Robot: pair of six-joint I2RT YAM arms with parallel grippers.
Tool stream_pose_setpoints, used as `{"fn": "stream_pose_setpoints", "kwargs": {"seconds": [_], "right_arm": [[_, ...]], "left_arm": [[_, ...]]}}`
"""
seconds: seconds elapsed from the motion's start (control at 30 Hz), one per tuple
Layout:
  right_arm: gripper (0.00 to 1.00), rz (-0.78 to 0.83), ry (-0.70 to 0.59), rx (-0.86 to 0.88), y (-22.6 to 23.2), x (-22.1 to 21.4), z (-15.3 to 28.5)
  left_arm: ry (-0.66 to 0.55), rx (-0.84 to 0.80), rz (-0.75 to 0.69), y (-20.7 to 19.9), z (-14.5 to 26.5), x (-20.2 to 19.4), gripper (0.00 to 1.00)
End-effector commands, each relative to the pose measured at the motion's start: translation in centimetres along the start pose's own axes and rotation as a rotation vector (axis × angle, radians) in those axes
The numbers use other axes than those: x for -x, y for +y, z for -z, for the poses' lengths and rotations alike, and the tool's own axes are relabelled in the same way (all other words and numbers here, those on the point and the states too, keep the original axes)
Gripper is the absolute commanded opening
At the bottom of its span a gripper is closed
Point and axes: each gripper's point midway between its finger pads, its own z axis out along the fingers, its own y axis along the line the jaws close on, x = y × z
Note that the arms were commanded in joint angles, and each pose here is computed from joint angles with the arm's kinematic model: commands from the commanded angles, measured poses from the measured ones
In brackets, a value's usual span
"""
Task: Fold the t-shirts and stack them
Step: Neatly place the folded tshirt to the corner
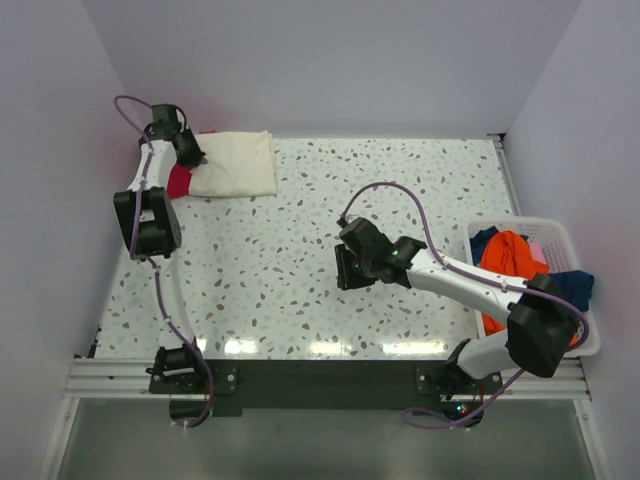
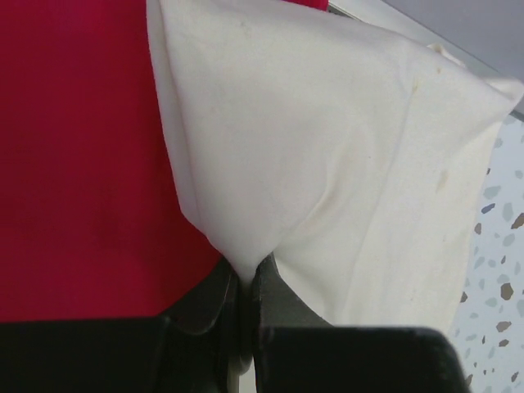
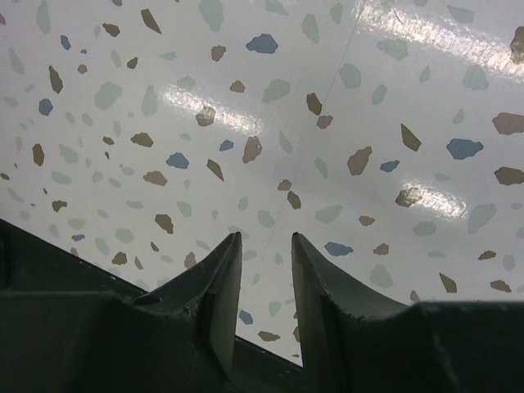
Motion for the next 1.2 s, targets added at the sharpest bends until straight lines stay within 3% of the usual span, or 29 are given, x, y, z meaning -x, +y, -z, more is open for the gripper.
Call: {"fn": "stream_pose_setpoints", "kwargs": {"seconds": [0.0,0.43,1.17], "right_arm": [[0.34,0.003,-0.044,0.013,0.8,1.8,0.6],[0.34,0.007,-0.055,0.002,0.6,2.1,1.4],[0.34,-0.005,-0.069,0.000,0.4,2.1,2.2]], "left_arm": [[-0.195,-0.056,0.017,-3.0,6.6,7.2,0.00],[-0.312,-0.089,0.031,-4.8,10.5,11.5,0.00],[-0.360,-0.098,0.044,-0.2,12.4,14.4,0.00]]}}
